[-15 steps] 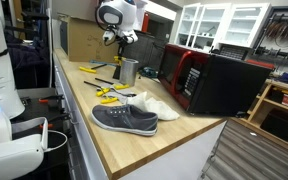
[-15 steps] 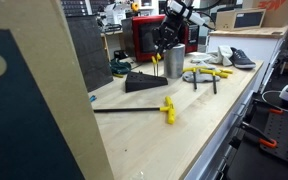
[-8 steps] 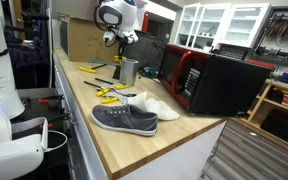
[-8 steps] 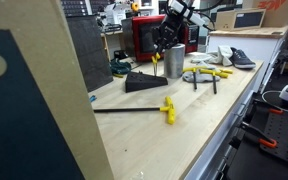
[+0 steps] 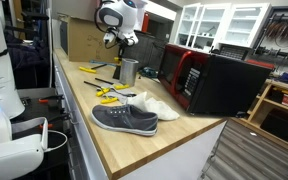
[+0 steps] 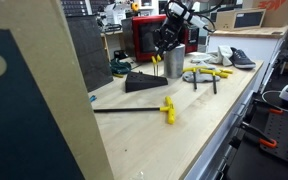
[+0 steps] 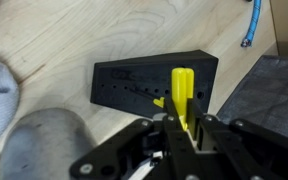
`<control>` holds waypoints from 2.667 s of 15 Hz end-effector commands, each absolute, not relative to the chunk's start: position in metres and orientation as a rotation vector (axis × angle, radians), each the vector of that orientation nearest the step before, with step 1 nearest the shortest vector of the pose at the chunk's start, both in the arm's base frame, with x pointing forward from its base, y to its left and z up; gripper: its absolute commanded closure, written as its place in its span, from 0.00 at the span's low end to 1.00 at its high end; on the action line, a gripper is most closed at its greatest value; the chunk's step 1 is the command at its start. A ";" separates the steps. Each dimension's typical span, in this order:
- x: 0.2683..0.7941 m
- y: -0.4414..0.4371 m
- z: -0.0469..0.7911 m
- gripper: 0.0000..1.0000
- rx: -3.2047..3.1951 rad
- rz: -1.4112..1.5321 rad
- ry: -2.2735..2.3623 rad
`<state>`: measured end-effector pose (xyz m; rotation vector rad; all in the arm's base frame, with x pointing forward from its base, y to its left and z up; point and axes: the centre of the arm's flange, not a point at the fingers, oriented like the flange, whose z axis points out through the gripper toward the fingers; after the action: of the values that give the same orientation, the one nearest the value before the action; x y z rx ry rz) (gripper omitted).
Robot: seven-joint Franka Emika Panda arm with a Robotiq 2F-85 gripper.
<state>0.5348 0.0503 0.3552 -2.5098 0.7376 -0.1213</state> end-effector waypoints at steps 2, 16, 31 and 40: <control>0.533 0.046 0.353 0.96 -2.499 -0.129 0.744; 0.524 0.046 0.354 0.96 -2.483 -0.053 0.762; 0.533 0.050 0.351 0.96 -2.512 -0.144 0.762; 0.528 0.045 0.348 0.96 -2.449 -0.062 0.822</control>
<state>0.5333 0.0451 0.3518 -2.4914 0.7802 -0.1079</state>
